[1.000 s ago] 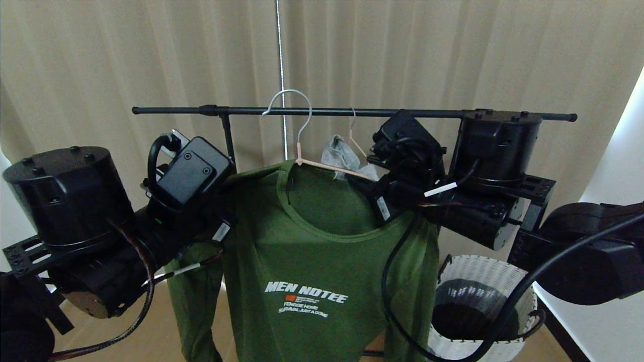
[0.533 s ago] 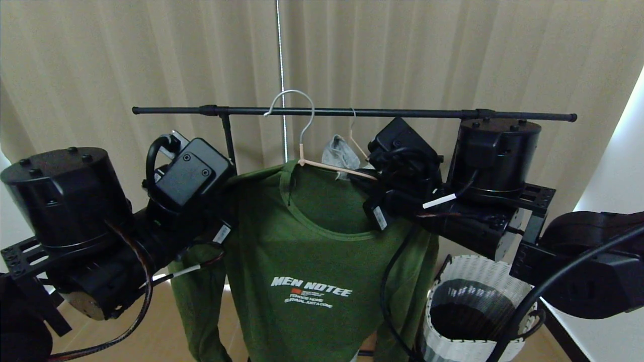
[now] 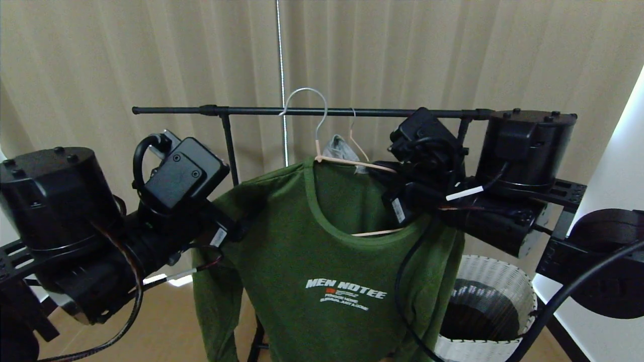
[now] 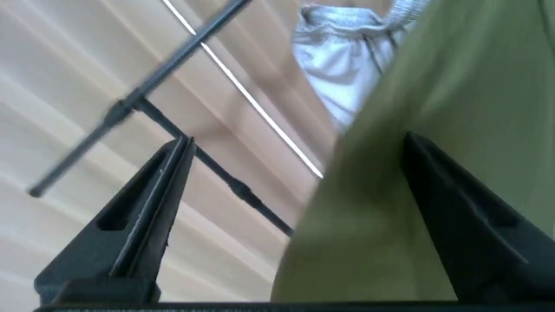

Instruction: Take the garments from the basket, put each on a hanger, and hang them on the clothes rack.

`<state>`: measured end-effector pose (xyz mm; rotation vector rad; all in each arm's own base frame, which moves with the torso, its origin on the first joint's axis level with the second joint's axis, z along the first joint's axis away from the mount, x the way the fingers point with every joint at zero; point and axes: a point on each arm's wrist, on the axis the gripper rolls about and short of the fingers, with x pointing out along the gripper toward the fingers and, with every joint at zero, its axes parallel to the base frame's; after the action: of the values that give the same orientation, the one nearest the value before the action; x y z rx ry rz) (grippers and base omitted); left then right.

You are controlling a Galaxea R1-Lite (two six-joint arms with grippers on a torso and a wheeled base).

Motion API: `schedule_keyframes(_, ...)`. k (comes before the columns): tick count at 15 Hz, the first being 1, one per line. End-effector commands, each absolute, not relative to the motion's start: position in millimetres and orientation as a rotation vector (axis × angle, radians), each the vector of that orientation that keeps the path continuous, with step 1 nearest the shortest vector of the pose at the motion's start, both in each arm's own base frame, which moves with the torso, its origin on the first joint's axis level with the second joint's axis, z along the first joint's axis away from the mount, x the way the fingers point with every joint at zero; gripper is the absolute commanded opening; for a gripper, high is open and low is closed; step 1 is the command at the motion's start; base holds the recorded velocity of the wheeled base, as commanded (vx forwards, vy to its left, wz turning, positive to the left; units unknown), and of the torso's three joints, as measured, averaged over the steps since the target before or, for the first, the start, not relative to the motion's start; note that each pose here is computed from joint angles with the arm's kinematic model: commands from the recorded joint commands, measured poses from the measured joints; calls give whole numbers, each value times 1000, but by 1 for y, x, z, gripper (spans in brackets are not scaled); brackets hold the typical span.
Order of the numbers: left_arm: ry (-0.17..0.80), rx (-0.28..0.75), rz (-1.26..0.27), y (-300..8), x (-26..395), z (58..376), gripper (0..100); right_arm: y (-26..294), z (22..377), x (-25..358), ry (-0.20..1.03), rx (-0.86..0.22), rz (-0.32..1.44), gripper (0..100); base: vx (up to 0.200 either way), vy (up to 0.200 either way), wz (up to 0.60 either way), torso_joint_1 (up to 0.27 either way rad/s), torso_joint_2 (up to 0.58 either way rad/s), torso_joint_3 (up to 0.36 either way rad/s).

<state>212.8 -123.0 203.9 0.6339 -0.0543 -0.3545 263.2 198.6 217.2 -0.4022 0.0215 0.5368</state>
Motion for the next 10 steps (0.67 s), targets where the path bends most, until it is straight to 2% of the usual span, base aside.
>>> schedule_keyframes(1,-36,584,-382,-111,192,203,100,174,227,260,11,-392,466,0,0,0,0,0,0,0)
schedule_keyframes(4,29,501,-484,-99,170,202,100,147,233,250,6,-384,406,0,0,0,0,0,0,0)
schedule_keyframes(5,104,461,-513,-95,163,194,100,138,236,239,-6,-377,400,0,0,0,0,0,0,0)
schedule_keyframes(6,145,446,-536,-95,161,185,100,133,239,229,-16,-374,400,0,0,0,0,0,0,0)
schedule_keyframes(10,202,439,-636,-102,170,171,100,122,249,206,-60,-358,420,0,0,0,0,0,0,0)
